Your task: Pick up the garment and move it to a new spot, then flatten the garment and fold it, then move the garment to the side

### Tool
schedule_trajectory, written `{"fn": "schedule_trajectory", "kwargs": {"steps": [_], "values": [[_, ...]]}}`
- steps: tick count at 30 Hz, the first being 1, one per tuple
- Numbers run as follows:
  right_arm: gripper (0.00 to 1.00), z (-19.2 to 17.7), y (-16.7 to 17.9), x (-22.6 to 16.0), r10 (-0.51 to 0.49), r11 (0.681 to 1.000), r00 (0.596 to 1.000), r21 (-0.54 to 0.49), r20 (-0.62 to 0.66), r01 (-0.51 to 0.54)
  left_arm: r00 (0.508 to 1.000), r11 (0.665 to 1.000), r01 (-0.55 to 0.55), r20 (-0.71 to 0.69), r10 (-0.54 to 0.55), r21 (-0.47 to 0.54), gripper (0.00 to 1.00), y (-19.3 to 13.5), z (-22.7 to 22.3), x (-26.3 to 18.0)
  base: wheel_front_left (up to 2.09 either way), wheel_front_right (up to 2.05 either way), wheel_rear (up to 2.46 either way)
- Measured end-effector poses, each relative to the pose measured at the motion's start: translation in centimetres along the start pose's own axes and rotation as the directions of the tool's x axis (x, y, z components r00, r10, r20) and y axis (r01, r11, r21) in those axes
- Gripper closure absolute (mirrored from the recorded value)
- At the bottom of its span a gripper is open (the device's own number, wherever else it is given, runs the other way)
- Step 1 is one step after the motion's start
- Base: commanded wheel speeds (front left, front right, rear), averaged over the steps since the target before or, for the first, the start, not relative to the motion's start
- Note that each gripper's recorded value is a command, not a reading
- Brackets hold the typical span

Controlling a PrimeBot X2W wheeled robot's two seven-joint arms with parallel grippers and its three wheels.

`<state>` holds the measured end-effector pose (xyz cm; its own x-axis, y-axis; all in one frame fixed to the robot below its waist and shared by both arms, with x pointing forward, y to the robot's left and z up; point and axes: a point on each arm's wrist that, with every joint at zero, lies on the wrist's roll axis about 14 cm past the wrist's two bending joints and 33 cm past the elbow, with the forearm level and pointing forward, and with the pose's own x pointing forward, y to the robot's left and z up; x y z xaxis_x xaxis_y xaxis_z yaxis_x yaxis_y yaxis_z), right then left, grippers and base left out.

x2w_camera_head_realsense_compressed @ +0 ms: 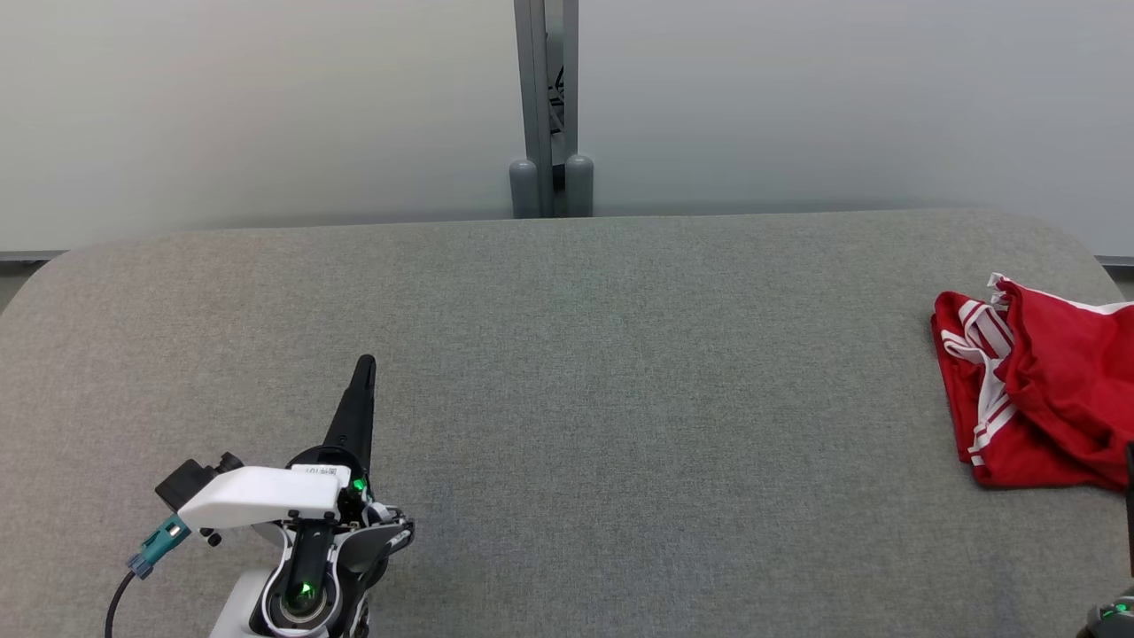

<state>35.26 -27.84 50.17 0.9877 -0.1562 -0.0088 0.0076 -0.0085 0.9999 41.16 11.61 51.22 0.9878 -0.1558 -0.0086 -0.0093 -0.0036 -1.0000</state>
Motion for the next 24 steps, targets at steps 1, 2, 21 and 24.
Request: {"fn": "schedule_trajectory", "kwargs": {"steps": [1,2,21,24], "values": [[1.0,-0.01,0.0,0.0,0.0,1.0,1.0,0.0,0.0,0.0,1.0,1.0,0.0,0.0,0.0,0.0,1.0,0.0,0.0,0.0,0.0,0.0,0.0],[1.0,-0.01,0.0,0.0,0.0,1.0,1.0,0.0,0.0,0.0,1.0,1.0,0.0,0.0,0.0,0.0,1.0,0.0,0.0,0.0,0.0,0.0,0.0],[1.0,-0.01,0.01,0.0,0.0,1.0,1.0,0.0,0.0,0.0,1.0,1.0,0.0,0.0,0.0,0.0,1.0,0.0,0.0,0.0,0.0,0.0,0.0],[1.0,0.0,0.01,0.0,0.0,1.0,1.0,0.0,0.0,0.0,1.0,1.0,0.0,0.0,0.0,0.0,1.0,0.0,0.0,0.0,0.0,0.0,0.0]]}}
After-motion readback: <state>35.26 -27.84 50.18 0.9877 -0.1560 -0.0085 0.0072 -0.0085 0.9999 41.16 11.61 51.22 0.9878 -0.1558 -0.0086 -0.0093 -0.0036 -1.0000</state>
